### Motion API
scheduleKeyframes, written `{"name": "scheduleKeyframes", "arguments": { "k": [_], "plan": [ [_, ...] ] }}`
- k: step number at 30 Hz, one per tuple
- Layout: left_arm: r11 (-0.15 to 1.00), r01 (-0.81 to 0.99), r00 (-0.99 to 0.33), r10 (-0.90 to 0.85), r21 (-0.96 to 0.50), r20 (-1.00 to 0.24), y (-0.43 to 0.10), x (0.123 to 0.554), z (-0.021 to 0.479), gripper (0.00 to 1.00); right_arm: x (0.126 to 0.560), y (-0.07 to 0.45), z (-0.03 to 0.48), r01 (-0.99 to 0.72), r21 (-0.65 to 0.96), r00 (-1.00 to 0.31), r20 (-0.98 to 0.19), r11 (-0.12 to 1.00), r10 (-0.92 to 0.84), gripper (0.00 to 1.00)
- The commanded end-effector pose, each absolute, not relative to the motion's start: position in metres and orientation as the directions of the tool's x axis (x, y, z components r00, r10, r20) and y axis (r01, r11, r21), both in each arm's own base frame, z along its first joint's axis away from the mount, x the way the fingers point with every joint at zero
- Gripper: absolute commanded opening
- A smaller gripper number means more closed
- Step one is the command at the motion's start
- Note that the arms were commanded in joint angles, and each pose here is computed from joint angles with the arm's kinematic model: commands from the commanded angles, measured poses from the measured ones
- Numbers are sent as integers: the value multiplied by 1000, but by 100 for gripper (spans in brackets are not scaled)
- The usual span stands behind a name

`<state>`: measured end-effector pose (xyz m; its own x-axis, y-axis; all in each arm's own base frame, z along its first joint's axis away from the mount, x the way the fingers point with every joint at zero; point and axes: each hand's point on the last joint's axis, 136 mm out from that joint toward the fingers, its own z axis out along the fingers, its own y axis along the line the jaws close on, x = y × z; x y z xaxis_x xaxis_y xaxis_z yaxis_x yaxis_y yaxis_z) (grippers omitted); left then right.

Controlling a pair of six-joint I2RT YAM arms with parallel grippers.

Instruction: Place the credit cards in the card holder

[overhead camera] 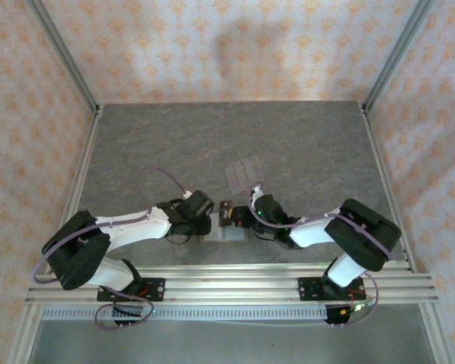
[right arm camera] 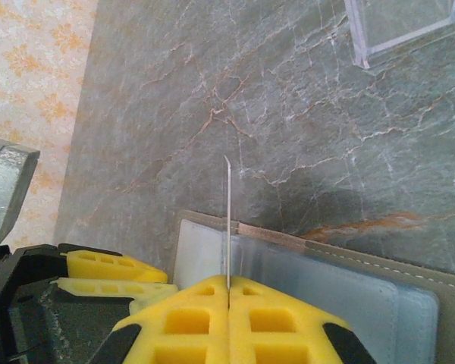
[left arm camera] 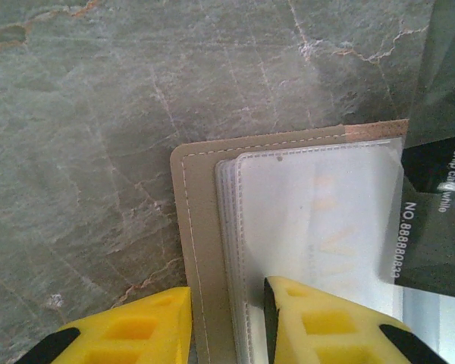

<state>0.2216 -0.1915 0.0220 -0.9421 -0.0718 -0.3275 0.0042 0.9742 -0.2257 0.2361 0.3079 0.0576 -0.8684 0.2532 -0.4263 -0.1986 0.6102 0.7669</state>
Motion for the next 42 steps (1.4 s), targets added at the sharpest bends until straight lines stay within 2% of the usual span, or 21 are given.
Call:
{"name": "scheduleKeyframes", "arguments": {
  "k": [1,17,42],
  "plan": [
    [988,-21,-957,-64,-151,-283,-172,210,8,30,231,307,51,-184,773,-867,-419,608,271,0],
    [987,-25,-957,-69,-156,-283,-173,211,6,30,206,298,30,-107,767,-891,-356,632,281,0],
    [988,-18,-957,-62,-155,-284,-175,212,5,30,191,309,20,-110,738,-936,-303,666,181,0]
  ]
}}
